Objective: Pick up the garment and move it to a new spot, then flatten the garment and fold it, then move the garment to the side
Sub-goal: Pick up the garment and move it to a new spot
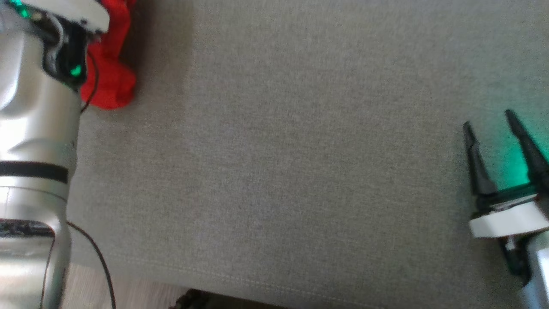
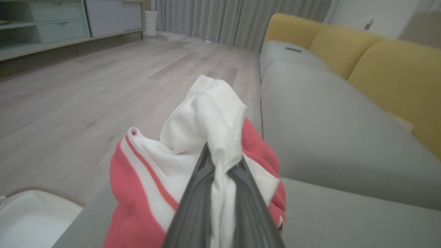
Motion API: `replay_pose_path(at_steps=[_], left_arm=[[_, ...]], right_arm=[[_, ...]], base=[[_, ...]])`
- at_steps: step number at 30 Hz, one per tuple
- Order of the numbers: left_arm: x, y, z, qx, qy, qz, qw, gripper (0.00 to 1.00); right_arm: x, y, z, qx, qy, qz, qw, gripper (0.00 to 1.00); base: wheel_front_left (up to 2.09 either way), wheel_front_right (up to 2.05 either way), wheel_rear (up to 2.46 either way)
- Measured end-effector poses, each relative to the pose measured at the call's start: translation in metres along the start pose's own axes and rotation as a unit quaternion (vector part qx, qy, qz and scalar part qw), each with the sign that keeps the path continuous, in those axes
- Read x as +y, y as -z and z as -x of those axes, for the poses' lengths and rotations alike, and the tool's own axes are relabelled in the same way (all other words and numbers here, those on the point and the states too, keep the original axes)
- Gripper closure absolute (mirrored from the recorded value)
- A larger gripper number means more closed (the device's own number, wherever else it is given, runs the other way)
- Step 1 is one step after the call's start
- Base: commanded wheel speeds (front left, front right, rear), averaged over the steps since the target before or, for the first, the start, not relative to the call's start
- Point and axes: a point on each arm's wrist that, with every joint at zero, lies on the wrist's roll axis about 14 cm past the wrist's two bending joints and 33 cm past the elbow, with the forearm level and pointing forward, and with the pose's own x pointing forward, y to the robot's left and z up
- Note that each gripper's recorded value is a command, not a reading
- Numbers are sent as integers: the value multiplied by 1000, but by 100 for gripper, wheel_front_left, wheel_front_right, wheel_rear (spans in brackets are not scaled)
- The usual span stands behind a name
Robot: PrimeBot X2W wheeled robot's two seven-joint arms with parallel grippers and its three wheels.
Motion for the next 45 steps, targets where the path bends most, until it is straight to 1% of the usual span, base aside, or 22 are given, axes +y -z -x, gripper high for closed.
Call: replay_pose_path(at_steps=[2,4,6,7,10,12,15,18,19,22,25,27,30,32,35,36,37,38,41,45], left_arm=[[-17,-40,3,-49,30,7,998,100],[-38,-75,10,-87,65,23,994,100],[-60,-106,21,-116,103,31,987,100],[-87,-131,32,-140,146,35,979,100],[-130,-156,47,-165,210,43,963,100],[-162,-157,56,-161,253,45,953,100],[-208,-137,68,-136,309,49,940,100],[-255,-96,84,-100,361,37,926,100],[-255,-96,84,-100,361,37,926,100],[-294,-49,101,-59,400,50,913,100],[-328,10,121,0,431,51,901,100],[-342,51,134,42,443,56,894,100],[-351,103,148,100,447,63,887,100],[-356,128,156,124,454,59,880,100],[-360,143,159,137,460,56,876,100],[-361,142,160,135,462,58,875,79],[-362,140,161,131,463,58,875,31],[-362,136,161,126,464,54,875,0],[-362,108,159,83,455,54,885,0],[-342,70,163,23,419,50,907,0]], right_arm=[[9,-7,3,-7,2,-13,1000,0],[15,-18,7,-21,14,-45,999,0],[19,-29,12,-33,19,-52,998,0],[18,-40,20,-46,29,-56,997,0],[14,-56,32,-65,50,-63,995,0],[12,-63,42,-74,62,-66,993,0],[6,-71,56,-85,85,-71,990,0],[-7,-80,70,-100,115,-77,985,0],[-7,-80,70,-100,115,-77,985,0],[-18,-83,84,-107,141,-82,981,0],[-27,-82,95,-109,164,-84,977,0],[-33,-78,100,-105,178,-89,974,0],[-40,-72,104,-97,193,-90,972,0],[-45,-65,108,-88,202,-91,971,0],[-50,-58,112,-78,215,-94,969,0],[-51,-57,113,-77,218,-95,968,0],[-52,-58,114,-78,219,-95,968,0],[-51,-59,115,-80,219,-94,968,0],[-45,-63,116,-85,212,-97,969,0],[-30,-72,119,-98,197,-100,970,0]], base=[[0,0,0],[0,0,0],[0,0,0],[0,0,0],[0,0,0],[0,0,0],[0,0,0],[0,0,0],[0,0,0],[0,0,0],[0,0,0],[0,0,0],[0,0,0],[0,0,0],[0,0,0],[0,0,0],[0,0,0],[0,0,0],[0,0,0],[0,0,0]])
